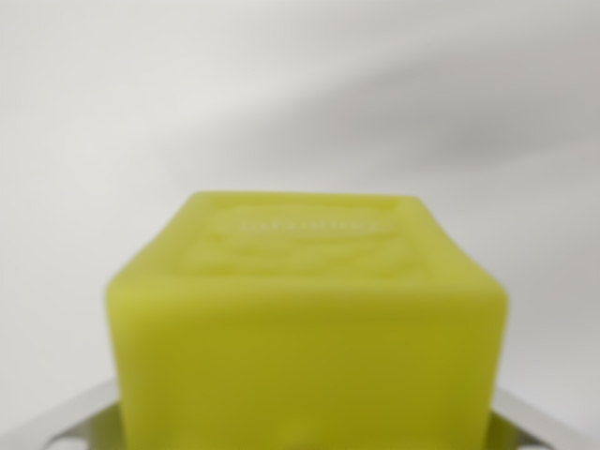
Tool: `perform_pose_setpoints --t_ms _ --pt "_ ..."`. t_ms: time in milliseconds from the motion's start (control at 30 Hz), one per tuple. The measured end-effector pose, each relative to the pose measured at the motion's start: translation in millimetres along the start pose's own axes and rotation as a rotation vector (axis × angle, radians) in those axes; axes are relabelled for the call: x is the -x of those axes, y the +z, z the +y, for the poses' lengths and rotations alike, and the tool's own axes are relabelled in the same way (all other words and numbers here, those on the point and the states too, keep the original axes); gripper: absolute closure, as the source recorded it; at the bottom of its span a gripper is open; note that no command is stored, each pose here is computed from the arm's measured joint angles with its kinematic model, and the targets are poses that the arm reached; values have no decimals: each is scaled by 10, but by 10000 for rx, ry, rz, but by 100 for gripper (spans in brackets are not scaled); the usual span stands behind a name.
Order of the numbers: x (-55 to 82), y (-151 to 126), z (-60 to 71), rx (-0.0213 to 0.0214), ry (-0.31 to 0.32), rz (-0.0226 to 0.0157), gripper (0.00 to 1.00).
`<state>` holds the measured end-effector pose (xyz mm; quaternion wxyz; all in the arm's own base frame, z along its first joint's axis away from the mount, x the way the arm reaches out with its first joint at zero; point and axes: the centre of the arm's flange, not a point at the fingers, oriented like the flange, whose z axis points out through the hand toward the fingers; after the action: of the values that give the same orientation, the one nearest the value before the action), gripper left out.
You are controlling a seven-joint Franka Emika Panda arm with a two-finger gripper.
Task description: Pick yellow cube
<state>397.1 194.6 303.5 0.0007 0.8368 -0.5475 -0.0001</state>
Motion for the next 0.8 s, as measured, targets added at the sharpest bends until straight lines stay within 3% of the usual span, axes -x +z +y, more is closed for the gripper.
perform_pose_setpoints --t_ms 800 --pt "2 -588 0 3 -4 2 100"
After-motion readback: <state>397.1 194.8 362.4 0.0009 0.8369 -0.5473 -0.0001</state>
